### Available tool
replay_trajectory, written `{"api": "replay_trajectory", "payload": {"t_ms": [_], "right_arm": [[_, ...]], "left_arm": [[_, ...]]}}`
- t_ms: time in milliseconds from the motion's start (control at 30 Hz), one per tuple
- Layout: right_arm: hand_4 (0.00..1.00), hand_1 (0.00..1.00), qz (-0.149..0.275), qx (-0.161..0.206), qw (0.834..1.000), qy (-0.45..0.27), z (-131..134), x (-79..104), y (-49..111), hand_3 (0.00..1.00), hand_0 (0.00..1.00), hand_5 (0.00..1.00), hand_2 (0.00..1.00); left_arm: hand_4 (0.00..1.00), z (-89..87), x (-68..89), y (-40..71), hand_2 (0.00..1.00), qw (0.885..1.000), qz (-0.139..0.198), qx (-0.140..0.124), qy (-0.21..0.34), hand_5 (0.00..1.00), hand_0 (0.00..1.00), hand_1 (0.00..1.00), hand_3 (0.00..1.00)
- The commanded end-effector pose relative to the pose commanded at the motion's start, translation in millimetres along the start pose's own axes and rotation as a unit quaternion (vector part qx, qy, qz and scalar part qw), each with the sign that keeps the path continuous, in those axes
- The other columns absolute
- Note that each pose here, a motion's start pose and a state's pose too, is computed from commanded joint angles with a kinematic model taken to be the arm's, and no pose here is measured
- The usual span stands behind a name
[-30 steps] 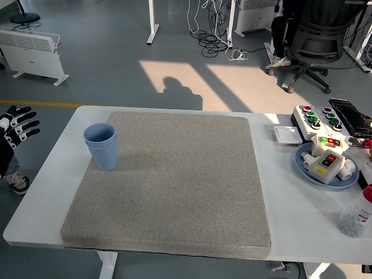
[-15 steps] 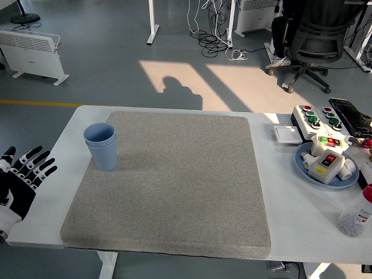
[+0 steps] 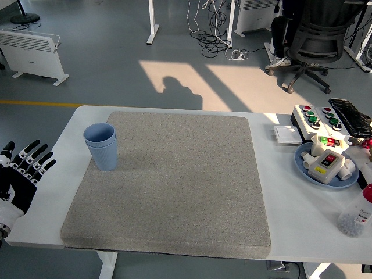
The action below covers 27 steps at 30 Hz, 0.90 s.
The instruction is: Push cup pick cup insert cup
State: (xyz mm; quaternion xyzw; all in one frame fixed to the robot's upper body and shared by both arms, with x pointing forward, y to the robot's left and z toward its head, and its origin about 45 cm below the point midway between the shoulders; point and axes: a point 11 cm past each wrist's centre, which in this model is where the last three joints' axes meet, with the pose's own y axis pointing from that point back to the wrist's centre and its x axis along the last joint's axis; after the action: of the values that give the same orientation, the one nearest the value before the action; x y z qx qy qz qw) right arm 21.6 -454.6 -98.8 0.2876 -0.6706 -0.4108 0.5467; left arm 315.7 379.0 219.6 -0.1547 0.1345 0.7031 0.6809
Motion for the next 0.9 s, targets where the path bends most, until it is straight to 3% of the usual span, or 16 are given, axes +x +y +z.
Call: {"api": "replay_trajectory", "payload": {"t_ms": [900], "right_arm": [[0.105,0.621,0.003,-0.003,1.0,0.001,4,2.5,-0.8,0.584,0.688,0.455,0.653]], "left_arm": [[0.659,-17.0,2.3,1.7,0.842,1.0,0.01,0.021,0.008,0.998,0.803,0.822,0.788]]}}
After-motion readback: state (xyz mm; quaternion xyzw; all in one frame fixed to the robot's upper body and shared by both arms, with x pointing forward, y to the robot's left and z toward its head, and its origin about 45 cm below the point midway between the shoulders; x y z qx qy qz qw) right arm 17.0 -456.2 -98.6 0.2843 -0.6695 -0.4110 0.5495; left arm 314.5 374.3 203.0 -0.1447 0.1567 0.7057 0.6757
